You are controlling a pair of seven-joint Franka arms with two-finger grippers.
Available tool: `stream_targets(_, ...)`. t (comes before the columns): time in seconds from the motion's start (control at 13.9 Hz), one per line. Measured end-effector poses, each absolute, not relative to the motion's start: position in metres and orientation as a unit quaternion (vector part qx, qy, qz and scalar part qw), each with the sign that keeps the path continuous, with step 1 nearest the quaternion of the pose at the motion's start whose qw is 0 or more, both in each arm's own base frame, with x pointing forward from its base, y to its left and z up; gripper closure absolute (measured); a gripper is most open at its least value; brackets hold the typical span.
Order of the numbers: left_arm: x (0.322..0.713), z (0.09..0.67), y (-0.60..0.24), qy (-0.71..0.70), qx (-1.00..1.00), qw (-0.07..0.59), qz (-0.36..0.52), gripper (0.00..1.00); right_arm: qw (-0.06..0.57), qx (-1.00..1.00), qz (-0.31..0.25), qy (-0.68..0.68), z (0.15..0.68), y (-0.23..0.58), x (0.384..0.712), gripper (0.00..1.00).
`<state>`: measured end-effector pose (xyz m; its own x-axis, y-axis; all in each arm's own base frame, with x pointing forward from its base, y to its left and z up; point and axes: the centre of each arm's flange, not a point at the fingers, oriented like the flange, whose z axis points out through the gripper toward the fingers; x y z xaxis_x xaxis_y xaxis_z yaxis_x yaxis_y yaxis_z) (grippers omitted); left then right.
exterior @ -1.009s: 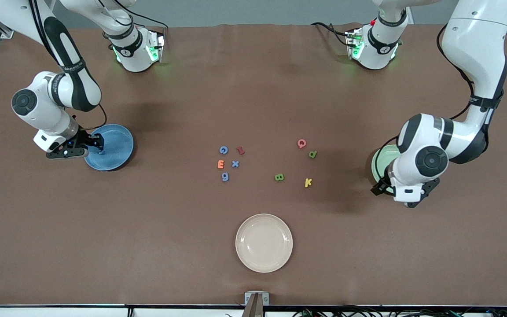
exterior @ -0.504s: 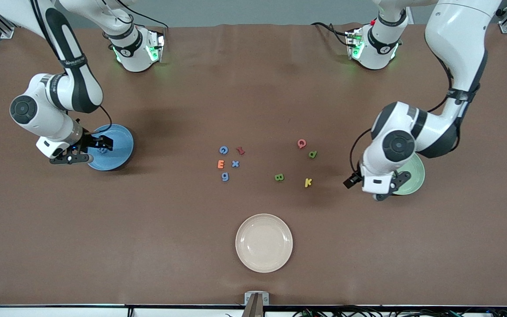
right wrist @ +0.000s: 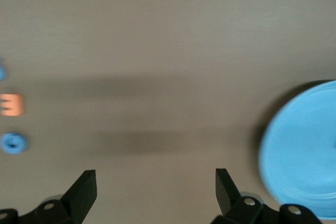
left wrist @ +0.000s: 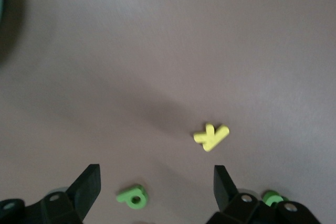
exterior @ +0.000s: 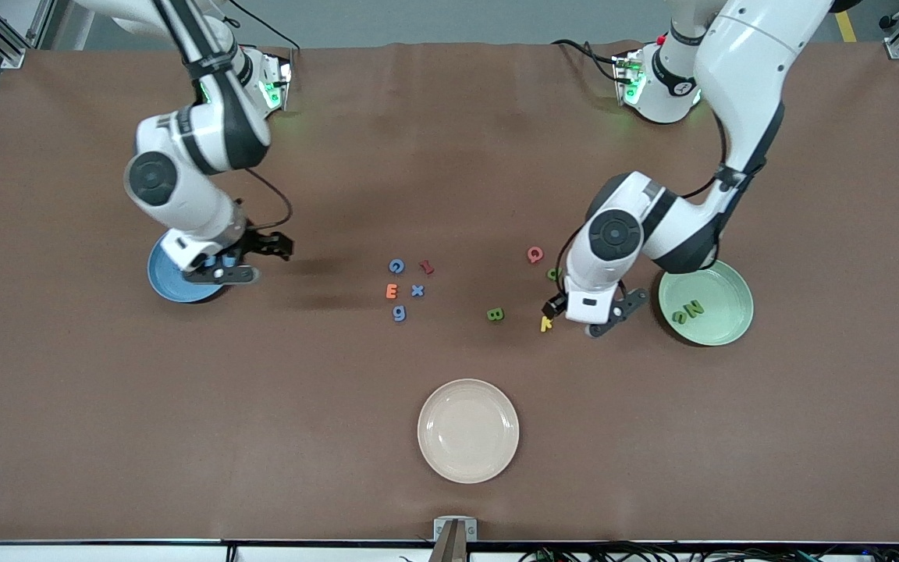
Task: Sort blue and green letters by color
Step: 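Release both letters and move both grippers back to the letter pile, then grasp the green p with the left gripper while the right gripper grasps blue G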
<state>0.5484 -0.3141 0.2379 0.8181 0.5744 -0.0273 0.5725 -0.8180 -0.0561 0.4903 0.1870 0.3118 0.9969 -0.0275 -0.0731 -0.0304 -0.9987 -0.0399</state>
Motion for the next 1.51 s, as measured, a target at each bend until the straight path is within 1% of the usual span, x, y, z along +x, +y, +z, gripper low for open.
stream_targets(0.22,0.527,0.21,-0.311,-0.294,-0.956,0.012,0.022,0.07,0.024,-0.999,0.01,0.036,0.308,0.256,0.472,0.0)
stream_targets(0.43,0.497,0.189,-0.305,-0.283,-0.959,0.014,0.03,0.1,0.023,-0.998,-0.015,0.059,0.279,0.305,0.457,0.0)
stream_targets(0.5,0.487,0.185,-0.302,-0.281,-0.959,0.012,0.03,0.13,0.02,-0.998,-0.019,0.064,0.268,0.32,0.454,0.0)
stream_targets(0.65,0.471,0.181,-0.299,-0.287,-0.958,0.01,0.029,0.15,0.012,-0.997,-0.024,0.078,0.246,0.347,0.453,0.03)
stream_targets(0.79,0.461,0.178,-0.304,-0.292,-0.956,0.011,0.03,0.16,0.005,-0.996,-0.029,0.089,0.23,0.369,0.457,0.05)
stream_targets(0.86,0.456,0.178,-0.31,-0.291,-0.956,0.012,0.03,0.18,0.002,-0.995,-0.031,0.09,0.223,0.378,0.46,0.05)
stream_targets(0.94,0.452,0.177,-0.314,-0.29,-0.956,0.012,0.03,0.19,-0.001,-0.995,-0.033,0.091,0.216,0.383,0.463,0.1)
stream_targets(1.01,0.45,0.177,-0.317,-0.289,-0.957,0.013,0.031,0.24,-0.002,-0.995,-0.035,0.09,0.211,0.387,0.465,0.11)
stream_targets(1.08,0.449,0.176,-0.317,-0.289,-0.957,0.014,0.032,0.25,-0.002,-0.995,-0.038,0.089,0.207,0.389,0.466,0.17)
stream_targets(1.15,0.448,0.176,-0.316,-0.289,-0.957,0.014,0.032,0.28,-0.003,-0.995,-0.04,0.088,0.202,0.39,0.466,0.19)
stream_targets(1.51,0.452,0.177,-0.315,-0.281,-0.959,0.015,0.023,0.3,-0.012,-0.995,-0.042,0.092,0.172,0.404,0.449,0.19)
